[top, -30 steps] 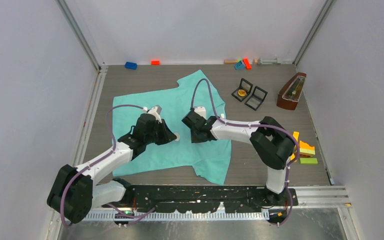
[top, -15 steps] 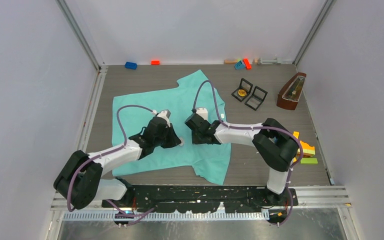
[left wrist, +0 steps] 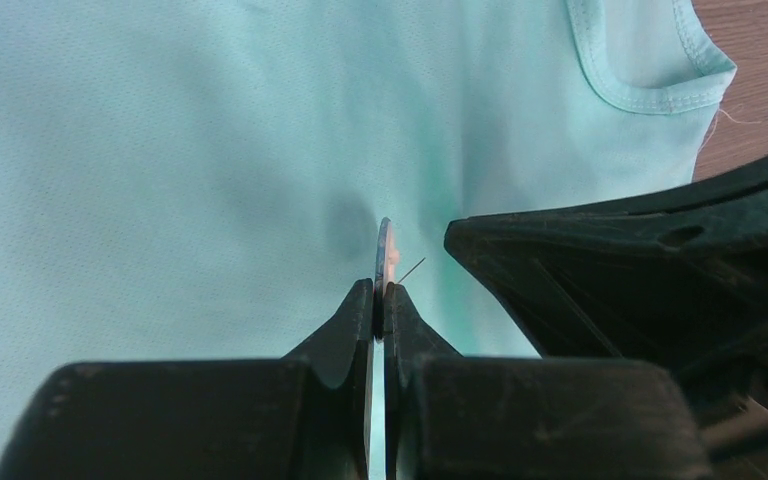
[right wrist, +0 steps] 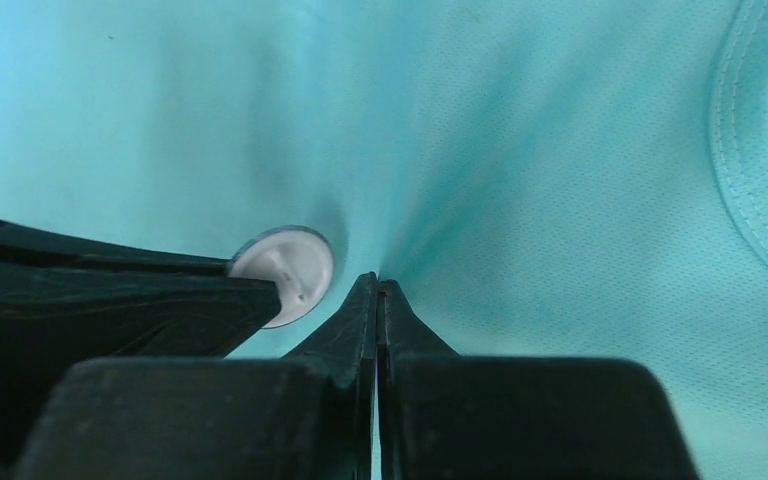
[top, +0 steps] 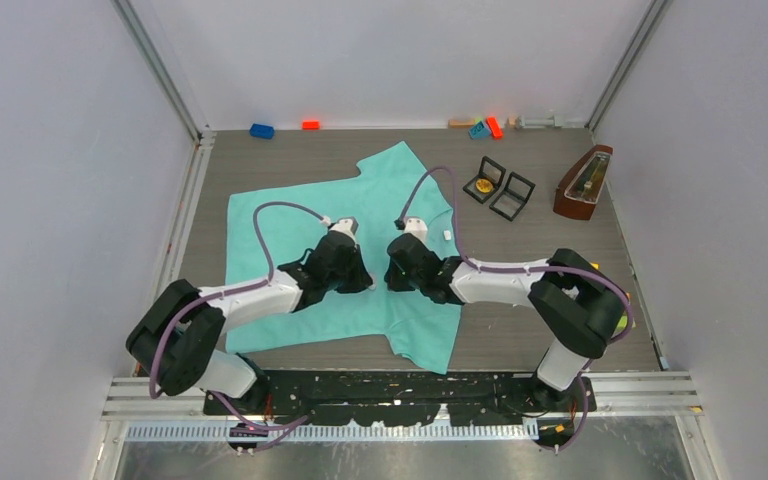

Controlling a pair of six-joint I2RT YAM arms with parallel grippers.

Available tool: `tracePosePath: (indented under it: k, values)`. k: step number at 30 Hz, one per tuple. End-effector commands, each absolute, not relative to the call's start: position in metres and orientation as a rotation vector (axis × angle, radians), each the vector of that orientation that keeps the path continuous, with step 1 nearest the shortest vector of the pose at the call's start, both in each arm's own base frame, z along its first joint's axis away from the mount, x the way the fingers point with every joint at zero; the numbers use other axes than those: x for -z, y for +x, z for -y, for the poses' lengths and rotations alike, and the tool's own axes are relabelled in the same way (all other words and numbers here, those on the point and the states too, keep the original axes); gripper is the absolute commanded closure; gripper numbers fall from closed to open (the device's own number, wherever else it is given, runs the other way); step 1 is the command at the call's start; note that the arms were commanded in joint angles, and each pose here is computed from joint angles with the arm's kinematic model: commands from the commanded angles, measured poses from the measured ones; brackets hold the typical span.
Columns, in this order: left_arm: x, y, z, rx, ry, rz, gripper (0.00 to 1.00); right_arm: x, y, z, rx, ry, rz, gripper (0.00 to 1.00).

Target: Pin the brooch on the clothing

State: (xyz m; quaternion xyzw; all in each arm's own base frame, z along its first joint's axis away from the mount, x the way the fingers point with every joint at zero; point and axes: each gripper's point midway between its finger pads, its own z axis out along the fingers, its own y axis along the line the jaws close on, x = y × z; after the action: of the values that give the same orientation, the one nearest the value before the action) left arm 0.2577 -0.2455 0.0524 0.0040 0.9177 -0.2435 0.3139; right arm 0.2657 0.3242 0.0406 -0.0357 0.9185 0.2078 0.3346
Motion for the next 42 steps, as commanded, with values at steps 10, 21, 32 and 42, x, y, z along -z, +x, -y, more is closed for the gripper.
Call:
tracePosePath:
  k: [10,21,32,42]
  values:
    - [-0.057,0.278,0.260,0.562,0.078,-2.385,1.00,-0.090,0.273,-0.344,-0.771,-0.023,-2.217,0.99]
    - [-0.056,0.276,0.264,0.587,0.081,-2.380,1.00,-0.081,0.268,-0.352,-0.808,-0.052,-2.257,0.99]
    - [-0.063,0.277,0.255,0.557,0.066,-2.348,1.00,-0.080,0.273,-0.313,-0.588,-0.007,-2.262,0.81]
    - [-0.069,0.278,0.252,0.548,0.061,-2.335,1.00,-0.062,0.277,-0.305,-0.379,-0.098,-2.328,0.63]
